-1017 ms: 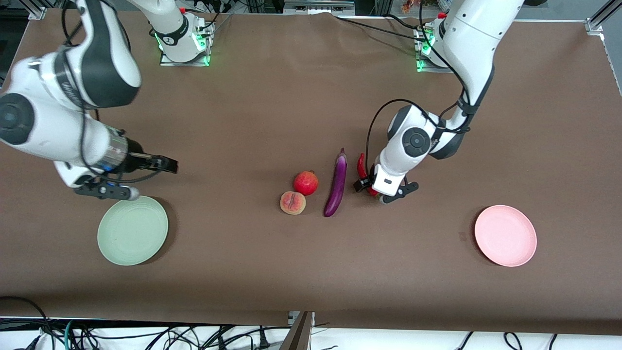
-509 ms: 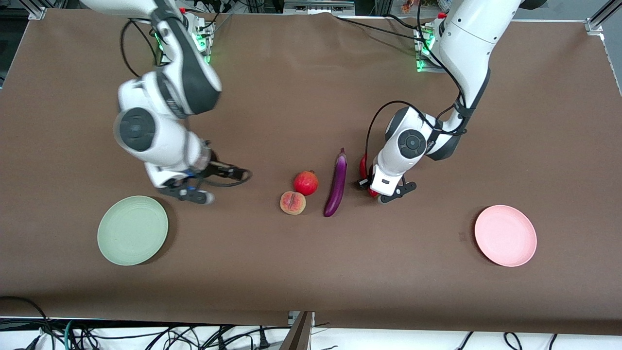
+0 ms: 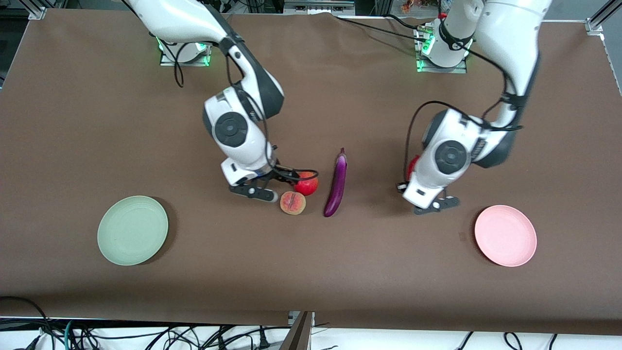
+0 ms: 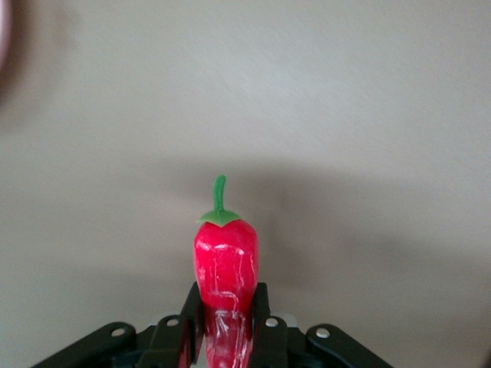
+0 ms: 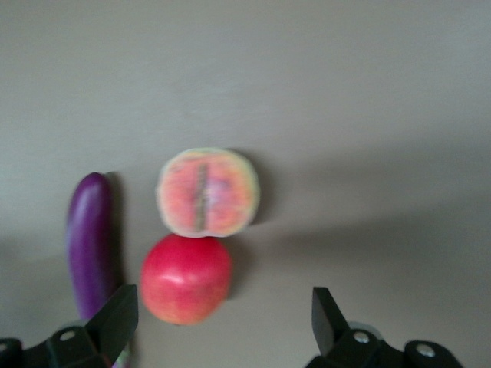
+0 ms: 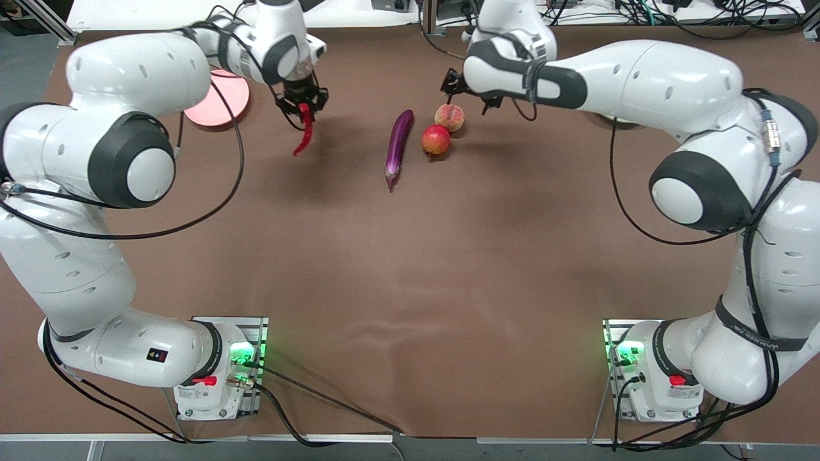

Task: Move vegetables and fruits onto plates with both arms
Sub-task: 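Grasp the red chili with the left gripper while the right gripper reaches the apple, then lower the chili onto the pink plate while the right gripper grasps the apple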

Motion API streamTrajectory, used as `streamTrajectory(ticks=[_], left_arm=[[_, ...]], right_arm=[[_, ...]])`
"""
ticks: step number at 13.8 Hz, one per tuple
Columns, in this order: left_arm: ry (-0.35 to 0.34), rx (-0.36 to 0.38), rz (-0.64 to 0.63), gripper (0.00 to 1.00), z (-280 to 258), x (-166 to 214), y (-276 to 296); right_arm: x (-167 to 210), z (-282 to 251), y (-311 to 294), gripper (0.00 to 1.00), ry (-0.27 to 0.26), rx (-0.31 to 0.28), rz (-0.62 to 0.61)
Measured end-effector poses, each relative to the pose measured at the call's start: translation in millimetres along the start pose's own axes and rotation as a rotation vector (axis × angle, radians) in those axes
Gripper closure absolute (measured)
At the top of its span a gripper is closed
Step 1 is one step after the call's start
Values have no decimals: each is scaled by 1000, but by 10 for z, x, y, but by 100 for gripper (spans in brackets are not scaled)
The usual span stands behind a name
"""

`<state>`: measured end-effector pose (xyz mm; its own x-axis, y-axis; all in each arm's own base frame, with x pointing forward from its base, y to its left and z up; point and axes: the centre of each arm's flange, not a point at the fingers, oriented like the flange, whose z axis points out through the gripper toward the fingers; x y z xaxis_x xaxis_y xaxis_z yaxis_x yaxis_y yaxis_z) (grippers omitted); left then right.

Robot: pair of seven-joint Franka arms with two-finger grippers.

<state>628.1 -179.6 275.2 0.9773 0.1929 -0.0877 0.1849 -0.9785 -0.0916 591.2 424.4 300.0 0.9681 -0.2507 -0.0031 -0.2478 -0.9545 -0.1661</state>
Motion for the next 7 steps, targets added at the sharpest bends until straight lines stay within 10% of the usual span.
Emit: streamTrajectory(ticks=[7], left_arm=[[35,54,290,72,36,889,-1736]], right_arm=[[-382,459,-298,0,14,19,-31]])
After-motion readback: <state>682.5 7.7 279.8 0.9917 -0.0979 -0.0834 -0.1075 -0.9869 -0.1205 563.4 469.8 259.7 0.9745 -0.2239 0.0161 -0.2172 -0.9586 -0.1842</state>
